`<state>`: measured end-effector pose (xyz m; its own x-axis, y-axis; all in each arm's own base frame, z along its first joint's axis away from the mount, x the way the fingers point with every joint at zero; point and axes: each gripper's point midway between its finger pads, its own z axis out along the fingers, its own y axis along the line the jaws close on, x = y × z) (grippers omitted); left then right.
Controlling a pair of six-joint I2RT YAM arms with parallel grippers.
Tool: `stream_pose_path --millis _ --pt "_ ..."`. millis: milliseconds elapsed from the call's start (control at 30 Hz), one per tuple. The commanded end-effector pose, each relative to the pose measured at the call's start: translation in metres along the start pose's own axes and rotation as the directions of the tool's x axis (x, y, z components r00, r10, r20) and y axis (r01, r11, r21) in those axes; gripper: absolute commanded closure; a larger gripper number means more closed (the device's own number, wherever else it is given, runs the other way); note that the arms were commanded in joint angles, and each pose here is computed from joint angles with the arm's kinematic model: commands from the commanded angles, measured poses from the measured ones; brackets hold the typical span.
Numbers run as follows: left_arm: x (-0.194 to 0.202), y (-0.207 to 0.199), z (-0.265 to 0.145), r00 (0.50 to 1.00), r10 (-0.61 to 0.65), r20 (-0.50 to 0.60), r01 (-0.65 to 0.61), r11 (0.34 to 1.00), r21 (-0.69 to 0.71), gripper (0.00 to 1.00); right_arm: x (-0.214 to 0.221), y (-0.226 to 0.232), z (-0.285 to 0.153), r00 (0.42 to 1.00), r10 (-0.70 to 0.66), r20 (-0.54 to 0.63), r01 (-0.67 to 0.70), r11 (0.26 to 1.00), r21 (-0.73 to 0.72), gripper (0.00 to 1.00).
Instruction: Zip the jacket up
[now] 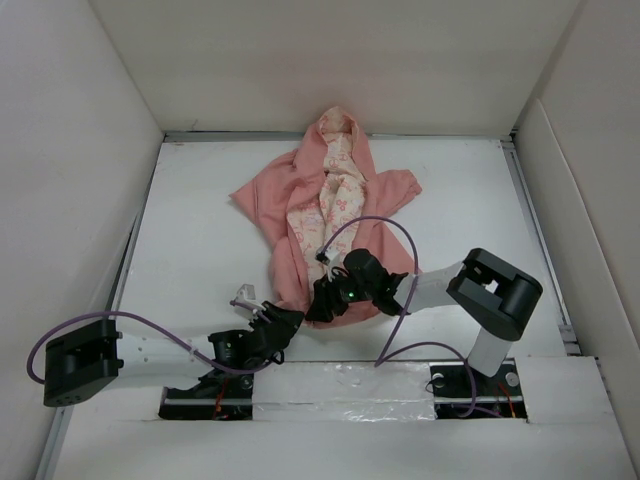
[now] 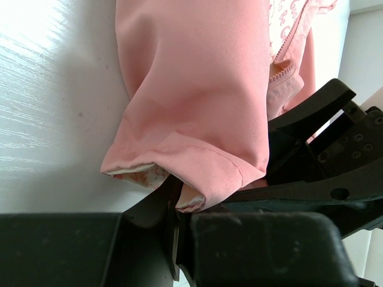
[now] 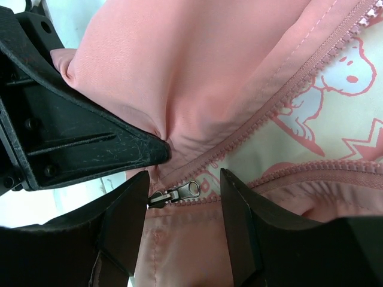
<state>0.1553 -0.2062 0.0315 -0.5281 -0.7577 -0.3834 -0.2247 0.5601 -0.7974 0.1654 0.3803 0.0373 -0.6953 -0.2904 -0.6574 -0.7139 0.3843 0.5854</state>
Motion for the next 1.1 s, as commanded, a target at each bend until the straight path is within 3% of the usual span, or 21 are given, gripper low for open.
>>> stream_pose_path --millis 0,233,400,500,667,1067 --pt "-0.007 0.036 0.001 0.998 0.064 0.029 -0.063 0.997 -0.043 1.0 0.007 0.003 -0.003 0.999 -0.021 -0.031 0.021 1.0 -0.004 0.43" --pt "-0.005 0.032 0.001 0.997 0.068 0.022 -0.067 0.997 -0.033 1.0 0.002 0.017 -0.019 0.998 -0.054 -0.025 0.053 0.998 -0.03 0.45" --pt "-0.004 0.029 0.001 0.997 0.074 0.016 -0.074 0.997 -0.018 1.0 -0.001 0.021 -0.028 0.998 -0.065 -0.012 0.064 0.998 -0.024 0.38" --pt "-0.003 0.028 0.001 0.997 0.077 0.012 -0.077 0.997 -0.012 1.0 0.01 0.017 -0.022 0.998 -0.046 -0.045 0.045 0.999 -0.019 0.38" --pt "-0.003 0.027 0.001 0.997 0.076 0.008 -0.076 0.997 -0.003 1.0 0.02 0.01 -0.011 0.998 -0.026 -0.059 0.025 1.0 -0.008 0.47" --pt "-0.002 0.026 -0.001 0.997 0.078 -0.001 -0.078 0.997 0.01 1.0 0.029 0.005 0.0 0.996 -0.033 -0.087 0.039 0.997 0.063 0.44"
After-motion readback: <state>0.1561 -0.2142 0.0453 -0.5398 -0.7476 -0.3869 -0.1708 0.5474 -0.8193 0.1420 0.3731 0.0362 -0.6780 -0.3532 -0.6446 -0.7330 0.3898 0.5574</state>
